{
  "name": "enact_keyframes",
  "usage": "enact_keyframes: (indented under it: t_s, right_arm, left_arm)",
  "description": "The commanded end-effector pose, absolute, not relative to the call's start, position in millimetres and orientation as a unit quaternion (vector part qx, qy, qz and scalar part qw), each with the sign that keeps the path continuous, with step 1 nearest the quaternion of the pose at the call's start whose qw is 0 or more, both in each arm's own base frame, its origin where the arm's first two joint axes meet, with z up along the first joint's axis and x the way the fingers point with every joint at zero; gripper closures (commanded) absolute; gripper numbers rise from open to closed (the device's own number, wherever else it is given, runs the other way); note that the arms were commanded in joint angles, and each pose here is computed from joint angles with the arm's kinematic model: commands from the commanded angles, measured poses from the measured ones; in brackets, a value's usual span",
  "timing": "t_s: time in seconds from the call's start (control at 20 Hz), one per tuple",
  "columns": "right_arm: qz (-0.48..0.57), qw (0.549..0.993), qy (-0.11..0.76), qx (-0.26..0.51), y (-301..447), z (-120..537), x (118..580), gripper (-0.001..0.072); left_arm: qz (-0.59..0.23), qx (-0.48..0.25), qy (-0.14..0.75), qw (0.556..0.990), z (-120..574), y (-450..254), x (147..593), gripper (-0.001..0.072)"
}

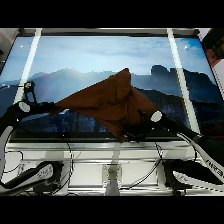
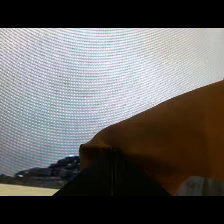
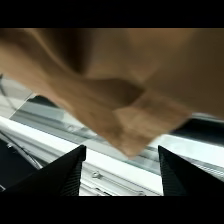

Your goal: Fold the clothes and pants, and hang the long-sleeved shirts on hangers.

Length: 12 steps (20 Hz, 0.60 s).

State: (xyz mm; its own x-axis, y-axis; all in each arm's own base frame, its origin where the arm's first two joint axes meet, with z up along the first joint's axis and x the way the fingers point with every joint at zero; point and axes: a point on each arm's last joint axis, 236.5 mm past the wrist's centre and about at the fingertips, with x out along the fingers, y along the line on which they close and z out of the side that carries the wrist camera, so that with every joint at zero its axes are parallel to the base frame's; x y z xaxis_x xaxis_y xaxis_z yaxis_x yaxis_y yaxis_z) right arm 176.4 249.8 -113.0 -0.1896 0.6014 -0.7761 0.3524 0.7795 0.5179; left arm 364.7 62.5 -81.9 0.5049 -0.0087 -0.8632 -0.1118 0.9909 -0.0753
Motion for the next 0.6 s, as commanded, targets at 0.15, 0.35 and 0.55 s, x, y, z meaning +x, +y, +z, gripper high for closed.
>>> enact_keyframes:
  t_s: [0.15,0.35,0.55]
  right_arm:
    - [0.109,0.579,0.746,0.311,259.4,-122.8,184.1,0.0553]
    - [0.135,0.629,0.709,0.290,257.8,-105.6,208.8,0.0696]
    - [0.196,0.740,0.610,0.204,247.5,-36.7,264.6,0.0697]
  left_arm:
    - [0.030,-0.064,0.494,0.867,-81.2,61.9,366.2,0.0698]
    - [0.034,-0.065,0.486,0.871,-78.8,63.5,369.9,0.0696]
    - [0.035,-0.084,0.456,0.885,-55.4,61.1,383.7,0.0697]
